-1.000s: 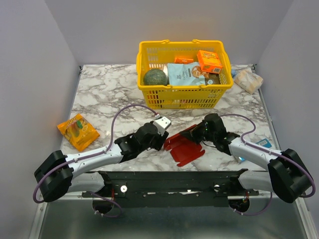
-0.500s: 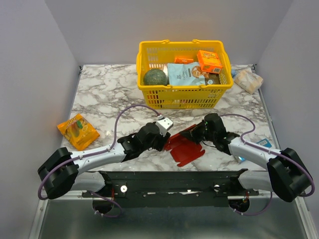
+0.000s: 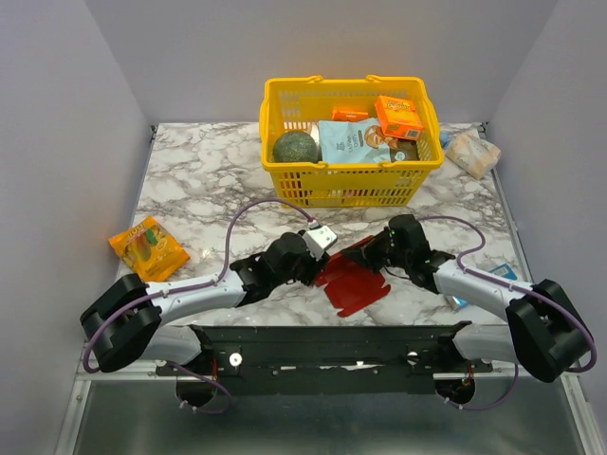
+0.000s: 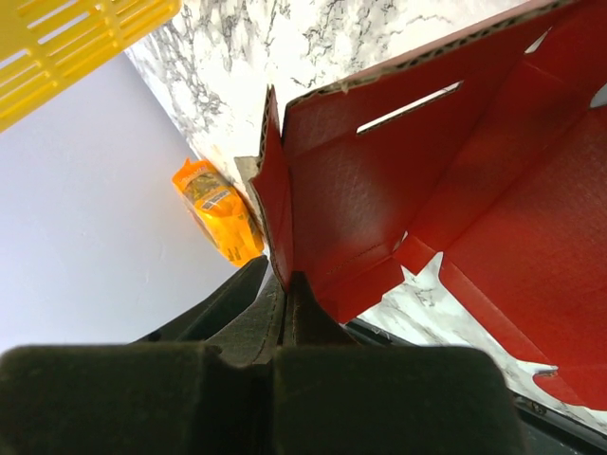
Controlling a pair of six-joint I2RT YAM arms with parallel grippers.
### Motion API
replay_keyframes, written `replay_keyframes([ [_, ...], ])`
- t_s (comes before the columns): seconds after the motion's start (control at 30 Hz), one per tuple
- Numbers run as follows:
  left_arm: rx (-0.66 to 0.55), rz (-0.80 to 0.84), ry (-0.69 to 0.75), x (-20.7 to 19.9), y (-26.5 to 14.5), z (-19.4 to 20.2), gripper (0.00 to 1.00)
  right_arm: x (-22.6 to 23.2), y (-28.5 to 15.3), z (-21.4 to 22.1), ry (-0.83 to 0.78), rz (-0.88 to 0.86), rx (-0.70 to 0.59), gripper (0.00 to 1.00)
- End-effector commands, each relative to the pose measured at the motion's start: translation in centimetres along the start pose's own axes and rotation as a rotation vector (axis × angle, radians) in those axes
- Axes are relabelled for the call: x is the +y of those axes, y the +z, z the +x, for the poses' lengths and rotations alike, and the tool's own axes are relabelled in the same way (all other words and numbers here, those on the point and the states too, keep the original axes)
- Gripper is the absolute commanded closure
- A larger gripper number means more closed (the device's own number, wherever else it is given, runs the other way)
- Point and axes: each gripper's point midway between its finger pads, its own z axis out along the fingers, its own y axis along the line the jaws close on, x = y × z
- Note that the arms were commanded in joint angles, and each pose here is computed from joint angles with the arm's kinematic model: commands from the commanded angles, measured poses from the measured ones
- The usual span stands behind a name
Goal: Fold the paper box
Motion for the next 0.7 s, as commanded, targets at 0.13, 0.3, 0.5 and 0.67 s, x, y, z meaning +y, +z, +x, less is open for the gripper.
replay_keyframes([
  [0.13, -0.158, 0.016, 0.103, 0.0, 0.8, -3.0, 0.43, 0.7, 0.1, 0.6, -0.012, -0.011, 0.039, 1.00],
  [0.3, -0.194, 0.011, 0.151, 0.2, 0.7, -2.8, 0.43, 0.5, 0.2, 0.7, -0.011, -0.005, 0.050, 1.00],
  [0.5, -0.185, 0.044, 0.189, -0.4, 1.2, -2.8, 0.43, 0.5, 0.5, 1.0, -0.008, -0.005, 0.068, 0.99],
  [0.67, -0.180, 0.061, 0.203, -0.8, 1.4, -2.7, 0.42, 0.6, 0.4, 1.0, -0.008, -0.010, 0.067, 0.99],
])
